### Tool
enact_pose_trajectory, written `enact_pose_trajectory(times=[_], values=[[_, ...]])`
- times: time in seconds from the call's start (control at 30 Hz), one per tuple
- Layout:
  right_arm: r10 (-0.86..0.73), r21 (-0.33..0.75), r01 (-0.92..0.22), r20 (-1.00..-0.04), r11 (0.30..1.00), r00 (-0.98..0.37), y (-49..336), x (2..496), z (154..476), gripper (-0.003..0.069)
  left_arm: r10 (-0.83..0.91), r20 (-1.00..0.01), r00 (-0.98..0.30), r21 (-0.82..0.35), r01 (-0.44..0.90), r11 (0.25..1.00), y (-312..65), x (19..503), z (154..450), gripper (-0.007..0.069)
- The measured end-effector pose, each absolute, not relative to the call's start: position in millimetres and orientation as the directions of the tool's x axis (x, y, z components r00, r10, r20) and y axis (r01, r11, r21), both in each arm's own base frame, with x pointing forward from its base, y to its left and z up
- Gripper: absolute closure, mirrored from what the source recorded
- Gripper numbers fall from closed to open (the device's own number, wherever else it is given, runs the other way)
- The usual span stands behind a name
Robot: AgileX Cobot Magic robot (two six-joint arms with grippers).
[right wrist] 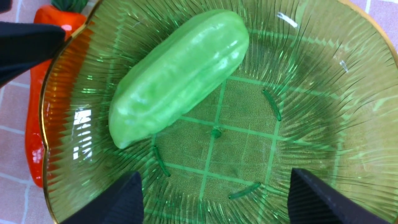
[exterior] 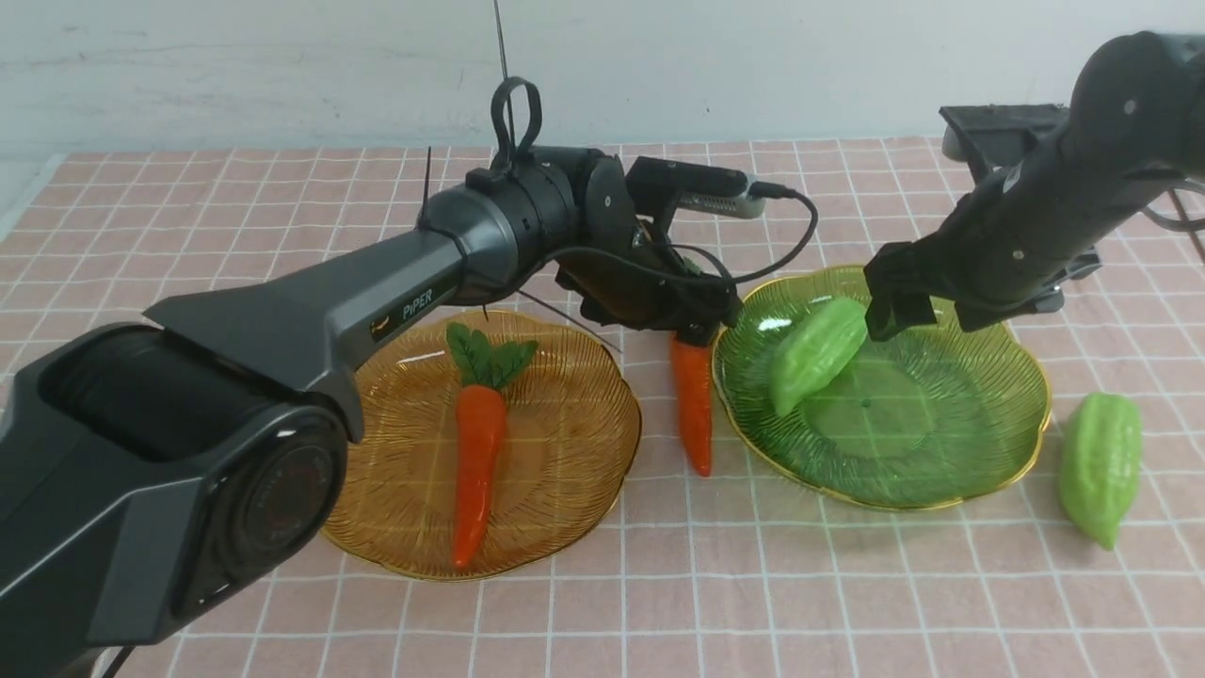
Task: Put different types of vegetables on the plate.
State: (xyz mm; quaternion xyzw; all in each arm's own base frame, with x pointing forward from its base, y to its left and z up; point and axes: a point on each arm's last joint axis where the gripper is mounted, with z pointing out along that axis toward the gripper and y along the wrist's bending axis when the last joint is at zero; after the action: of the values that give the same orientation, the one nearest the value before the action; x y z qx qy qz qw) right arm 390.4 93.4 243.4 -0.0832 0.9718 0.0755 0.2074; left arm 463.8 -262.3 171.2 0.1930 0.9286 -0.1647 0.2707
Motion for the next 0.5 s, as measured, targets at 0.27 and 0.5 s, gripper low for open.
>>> enact_pose_trajectory(times=[0.27, 0.5], values=[[-0.139, 0.108, -0.200, -0.413, 0.974, -0.900, 93, 390, 243, 0.0091, 0.245, -0.551, -0.798, -0.233, 0.429, 0.873, -265, 465, 161, 0.0130], [-0.170, 0.076, -0.213, -0.373, 0.974, -0.912, 90, 387, 241, 0.0091, 0.235, -0.535, -0.812, -0.243, 0.414, 0.877, -265, 465, 159, 0.0368]])
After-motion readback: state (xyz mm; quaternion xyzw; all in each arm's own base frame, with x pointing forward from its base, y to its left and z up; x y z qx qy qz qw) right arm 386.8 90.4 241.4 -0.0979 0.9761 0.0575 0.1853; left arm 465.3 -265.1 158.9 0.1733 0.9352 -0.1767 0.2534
